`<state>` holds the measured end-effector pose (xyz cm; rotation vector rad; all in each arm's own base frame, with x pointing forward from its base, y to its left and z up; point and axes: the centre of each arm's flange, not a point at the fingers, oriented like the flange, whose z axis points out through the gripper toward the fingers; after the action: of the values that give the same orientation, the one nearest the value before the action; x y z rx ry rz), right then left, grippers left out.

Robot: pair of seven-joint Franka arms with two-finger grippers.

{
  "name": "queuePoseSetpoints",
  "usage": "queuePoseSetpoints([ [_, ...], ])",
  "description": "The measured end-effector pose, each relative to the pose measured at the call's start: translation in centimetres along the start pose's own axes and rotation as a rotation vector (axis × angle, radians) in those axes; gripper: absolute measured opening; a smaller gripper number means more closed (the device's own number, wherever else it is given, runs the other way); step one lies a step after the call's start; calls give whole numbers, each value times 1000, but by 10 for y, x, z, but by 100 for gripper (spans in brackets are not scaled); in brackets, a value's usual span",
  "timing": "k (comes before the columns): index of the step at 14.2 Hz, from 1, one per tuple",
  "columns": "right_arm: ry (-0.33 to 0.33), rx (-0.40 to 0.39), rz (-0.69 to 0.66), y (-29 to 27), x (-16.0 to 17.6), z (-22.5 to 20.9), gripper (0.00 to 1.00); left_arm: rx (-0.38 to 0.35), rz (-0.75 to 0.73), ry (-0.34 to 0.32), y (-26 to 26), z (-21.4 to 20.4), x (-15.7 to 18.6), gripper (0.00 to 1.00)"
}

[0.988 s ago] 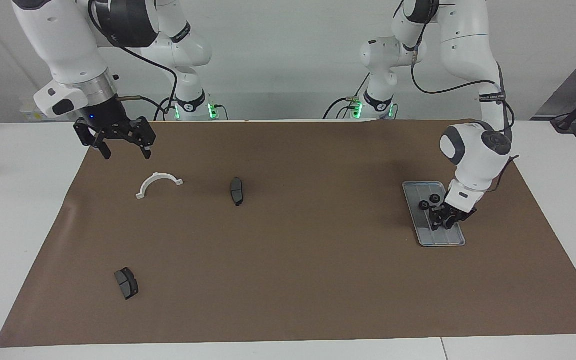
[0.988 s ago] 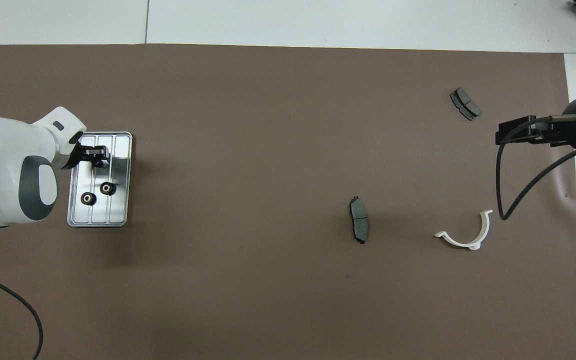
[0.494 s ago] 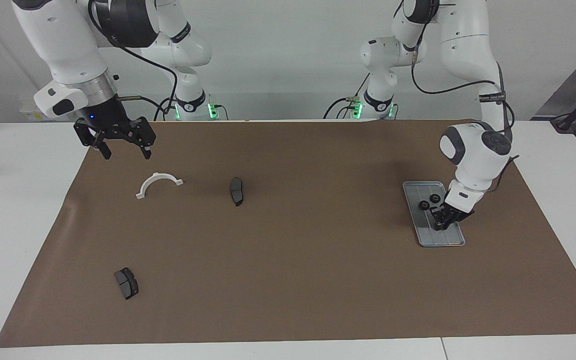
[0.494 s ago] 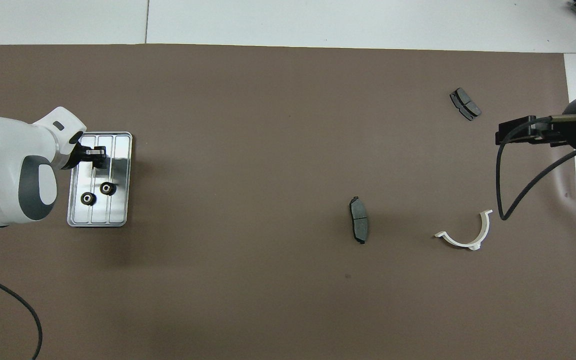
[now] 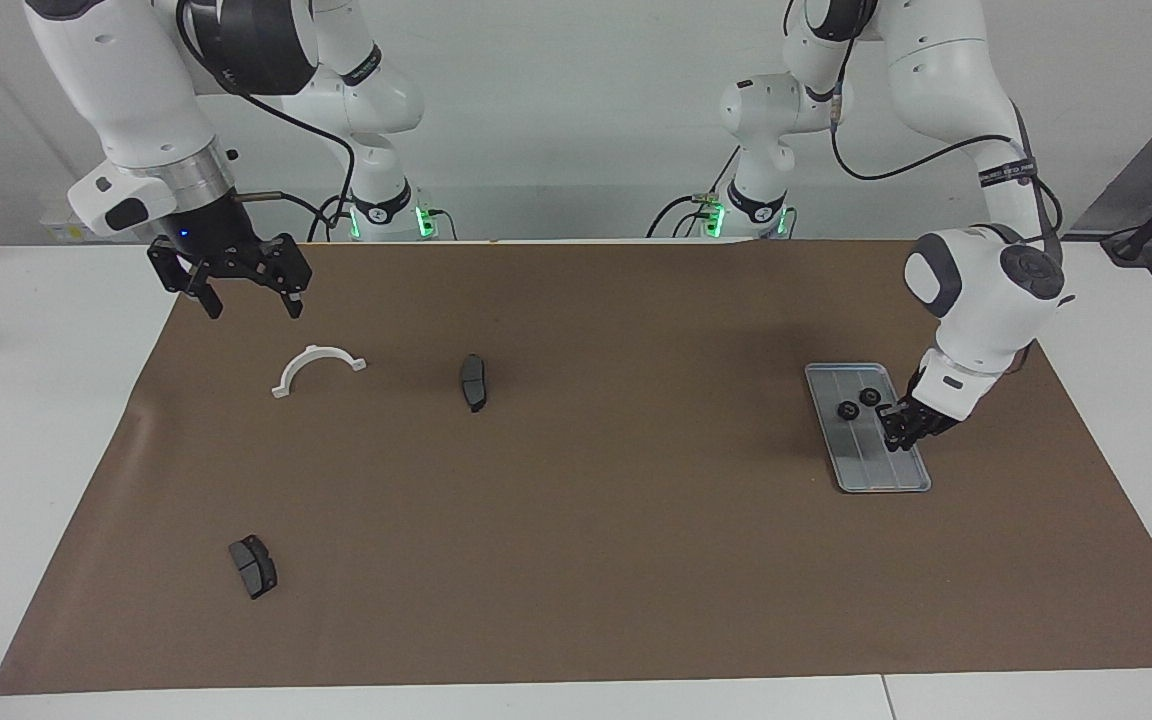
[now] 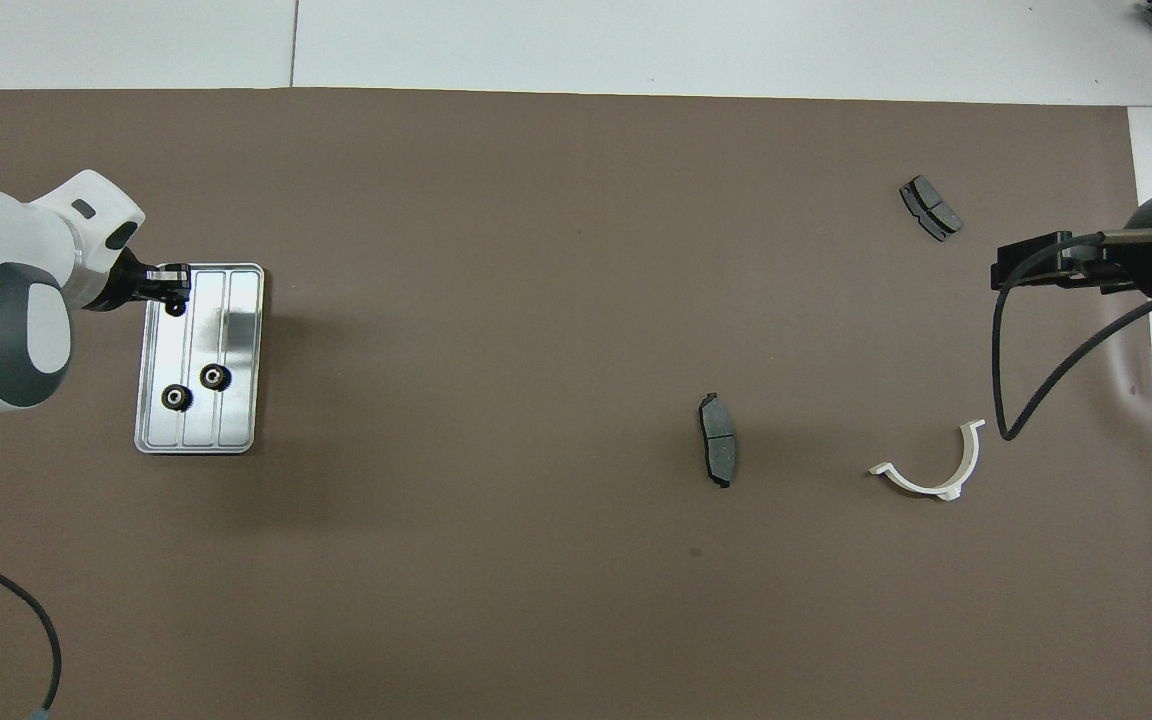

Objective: Place bearing gear from tray to pile
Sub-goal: 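Carry the bearing to mid-table and release it with the left gripper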

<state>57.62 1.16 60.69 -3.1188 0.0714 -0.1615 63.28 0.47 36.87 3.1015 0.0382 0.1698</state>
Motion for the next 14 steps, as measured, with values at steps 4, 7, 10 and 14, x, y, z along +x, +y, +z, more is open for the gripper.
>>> queuePoseSetpoints([
  [4, 0, 0, 0, 0, 0, 0, 100, -29, -77, 6, 134, -17, -6, 18],
  [7, 0, 0, 0, 0, 0, 0, 100, -66, -144, 19, 253, -17, -41, 18],
  [10, -6, -1, 3, 2, -1, 1, 100, -98, -180, 23, 346, 14, -79, 18],
  [14, -18, -6, 45, 26, -1, 3, 100, -124, -192, 27, 403, 45, -89, 18],
])
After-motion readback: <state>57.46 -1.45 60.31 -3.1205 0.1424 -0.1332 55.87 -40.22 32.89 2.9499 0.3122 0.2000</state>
